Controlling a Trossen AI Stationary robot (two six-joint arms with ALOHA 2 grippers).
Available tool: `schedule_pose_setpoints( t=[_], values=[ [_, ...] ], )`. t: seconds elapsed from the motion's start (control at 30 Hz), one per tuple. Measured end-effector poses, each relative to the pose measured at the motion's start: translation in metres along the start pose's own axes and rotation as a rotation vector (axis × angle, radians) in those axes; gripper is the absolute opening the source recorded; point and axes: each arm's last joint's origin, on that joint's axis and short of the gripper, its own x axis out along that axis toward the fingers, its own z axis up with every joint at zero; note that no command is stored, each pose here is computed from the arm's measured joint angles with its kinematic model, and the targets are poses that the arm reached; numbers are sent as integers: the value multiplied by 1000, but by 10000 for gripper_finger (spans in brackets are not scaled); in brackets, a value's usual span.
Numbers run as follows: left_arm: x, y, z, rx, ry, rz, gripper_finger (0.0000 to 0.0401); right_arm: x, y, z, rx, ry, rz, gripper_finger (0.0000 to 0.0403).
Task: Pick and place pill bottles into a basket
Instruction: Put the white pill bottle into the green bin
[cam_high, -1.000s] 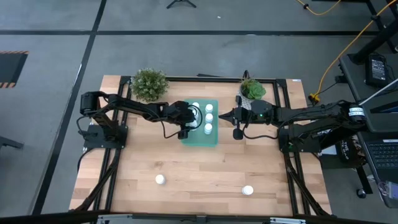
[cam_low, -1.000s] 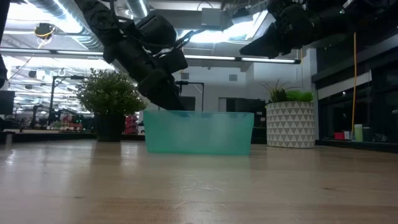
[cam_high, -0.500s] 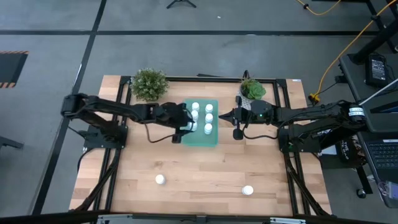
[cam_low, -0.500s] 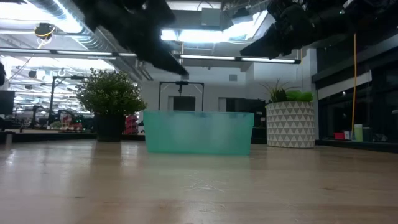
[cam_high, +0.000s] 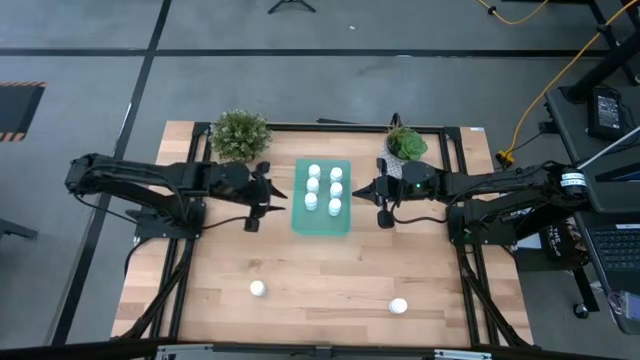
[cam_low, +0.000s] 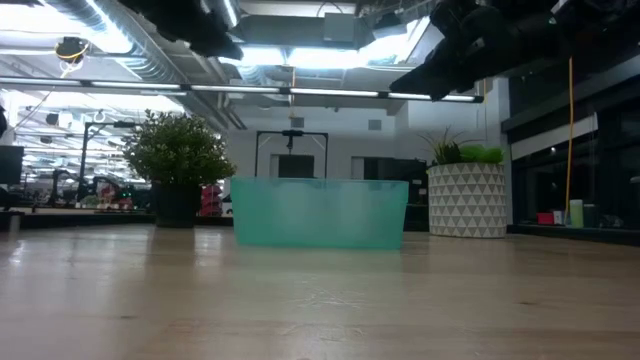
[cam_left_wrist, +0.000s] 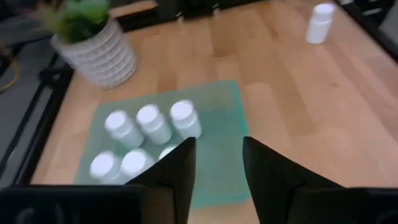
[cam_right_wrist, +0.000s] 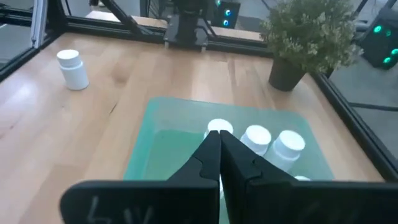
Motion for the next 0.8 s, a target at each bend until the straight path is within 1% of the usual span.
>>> schedule_pose_setpoints(
  t=[0.1,0.2,0.3,0.4,0.63,0.8],
  values=[
    [-7,-2,-3,-7,34,27,100,0,0,-2,0,17,3,3],
    [-8,-7,-9,4,54,6,70,0,0,-2,2,20,3,3],
    [-5,-11,-22,23,85,-12,39,0,0,-2,1,21,3,3],
    [-3,-17,-33,6,101,-33,9,0,0,-2,1,22,3,3],
    [-3,-30,-44,48,9,-115,1,0,0,-2,4,23,3,3],
    [-8,-33,-52,42,-3,-111,2,0,2,-3,2,28,11,3]
  ],
)
